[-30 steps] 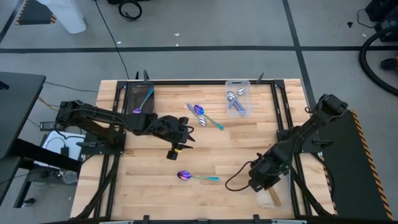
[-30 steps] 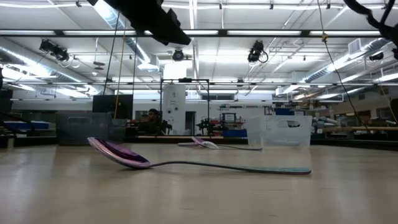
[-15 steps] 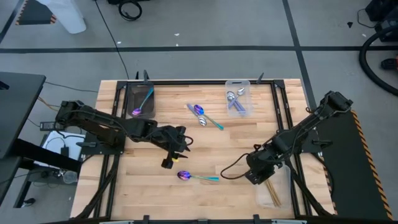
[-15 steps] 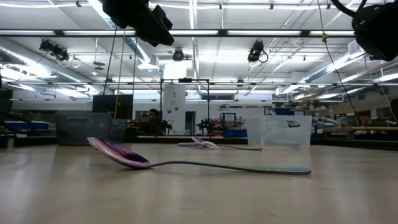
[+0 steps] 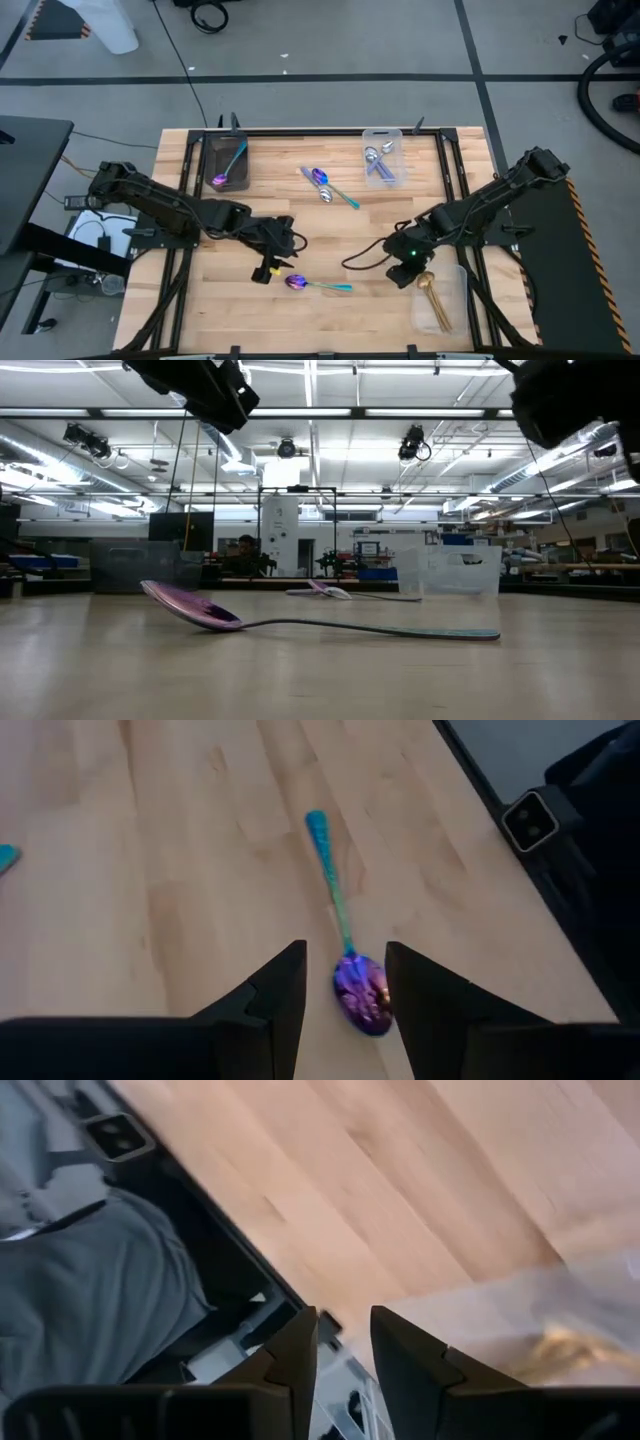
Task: Sort silverware by color (type)
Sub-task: Put the blue spoon into the black bin
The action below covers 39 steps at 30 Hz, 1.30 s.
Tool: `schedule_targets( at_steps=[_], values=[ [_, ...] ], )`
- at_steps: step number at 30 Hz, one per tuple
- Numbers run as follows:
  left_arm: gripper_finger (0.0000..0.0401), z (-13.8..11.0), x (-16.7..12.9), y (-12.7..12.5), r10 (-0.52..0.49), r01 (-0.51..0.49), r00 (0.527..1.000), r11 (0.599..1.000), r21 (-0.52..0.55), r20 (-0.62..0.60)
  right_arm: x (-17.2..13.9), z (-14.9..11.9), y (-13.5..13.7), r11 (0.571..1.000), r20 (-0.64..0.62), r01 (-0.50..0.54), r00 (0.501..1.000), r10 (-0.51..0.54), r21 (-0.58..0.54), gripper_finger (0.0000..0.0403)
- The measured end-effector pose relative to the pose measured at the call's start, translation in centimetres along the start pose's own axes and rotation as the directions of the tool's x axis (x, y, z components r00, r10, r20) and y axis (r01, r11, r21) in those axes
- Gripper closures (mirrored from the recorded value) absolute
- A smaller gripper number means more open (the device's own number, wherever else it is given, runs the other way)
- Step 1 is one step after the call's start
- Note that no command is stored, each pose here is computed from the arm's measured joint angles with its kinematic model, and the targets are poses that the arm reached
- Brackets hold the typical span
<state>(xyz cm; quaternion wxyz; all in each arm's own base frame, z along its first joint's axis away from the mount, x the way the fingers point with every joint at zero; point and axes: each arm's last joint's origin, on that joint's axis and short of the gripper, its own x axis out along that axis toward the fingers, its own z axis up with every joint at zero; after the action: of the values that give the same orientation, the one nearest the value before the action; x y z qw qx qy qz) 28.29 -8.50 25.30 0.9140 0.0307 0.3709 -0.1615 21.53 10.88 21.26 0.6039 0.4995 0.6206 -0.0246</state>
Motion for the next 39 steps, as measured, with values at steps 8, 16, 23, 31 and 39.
schedule_targets(
  at_steps=[8,16,23,31,39],
  values=[
    [0.0255,0.0,0.1,-1.6,-0.037,0.037,0.999,0.999,0.011,-0.002,-1.0,2.0,0.6,0.986,0.07,-0.091,0.992,0.101,-0.141,0.0297],
    [0.0255,0.0,0.8,-2.8,0.064,-0.076,0.983,0.995,0.062,0.173,-4.2,3.8,2.4,0.938,0.255,-0.035,0.958,0.13,-0.346,0.03],
    [0.0255,-2.0,1.9,-2.7,0.068,-0.073,0.976,0.997,0.014,0.207,-8.0,5.2,3.6,0.903,0.484,0.165,0.873,0.053,-0.396,0.0303],
    [0.0255,-4.7,2.9,-3.0,0.124,-0.115,0.963,0.992,-0.048,0.239,-12.0,6.3,4.9,0.865,0.669,0.31,0.742,0.039,-0.394,0.0303],
    [0.0255,-6.7,3.4,-3.6,0.116,-0.087,0.966,0.988,-0.13,0.232,-15.1,7.6,5.2,0.837,0.782,0.407,0.621,0.04,-0.365,0.0303]
  ],
)
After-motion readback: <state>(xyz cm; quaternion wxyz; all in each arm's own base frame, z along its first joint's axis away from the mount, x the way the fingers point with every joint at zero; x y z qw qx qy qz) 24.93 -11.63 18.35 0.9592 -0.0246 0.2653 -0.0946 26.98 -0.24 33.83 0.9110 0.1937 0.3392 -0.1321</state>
